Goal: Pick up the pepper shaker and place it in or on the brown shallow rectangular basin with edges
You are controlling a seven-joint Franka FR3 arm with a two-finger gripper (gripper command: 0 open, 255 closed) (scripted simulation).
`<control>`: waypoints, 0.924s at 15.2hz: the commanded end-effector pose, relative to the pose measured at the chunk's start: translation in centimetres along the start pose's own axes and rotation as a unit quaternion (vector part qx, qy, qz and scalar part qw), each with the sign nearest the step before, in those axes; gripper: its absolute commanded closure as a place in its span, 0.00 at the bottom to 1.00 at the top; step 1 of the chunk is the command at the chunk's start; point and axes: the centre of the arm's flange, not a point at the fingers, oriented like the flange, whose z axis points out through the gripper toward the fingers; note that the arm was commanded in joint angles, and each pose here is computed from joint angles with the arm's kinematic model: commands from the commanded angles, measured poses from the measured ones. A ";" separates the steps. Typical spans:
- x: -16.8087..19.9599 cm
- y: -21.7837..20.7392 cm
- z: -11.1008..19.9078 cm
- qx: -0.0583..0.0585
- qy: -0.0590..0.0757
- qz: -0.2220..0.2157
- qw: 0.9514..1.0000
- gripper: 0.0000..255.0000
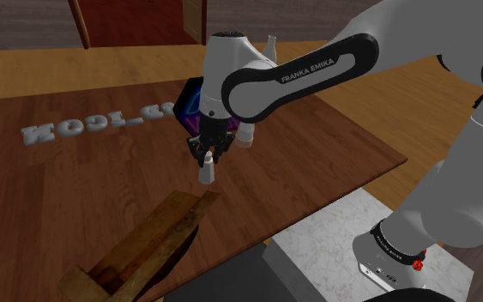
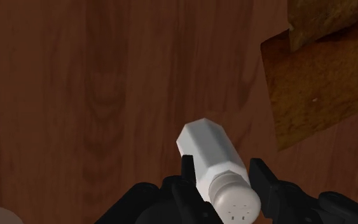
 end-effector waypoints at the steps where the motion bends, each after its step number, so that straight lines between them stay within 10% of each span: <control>1: 0.0 -0.1 -0.9 0.000 0.000 0.000 1.000 1.00; 14: -0.4 -0.9 -7.7 0.000 0.000 0.000 1.000 1.00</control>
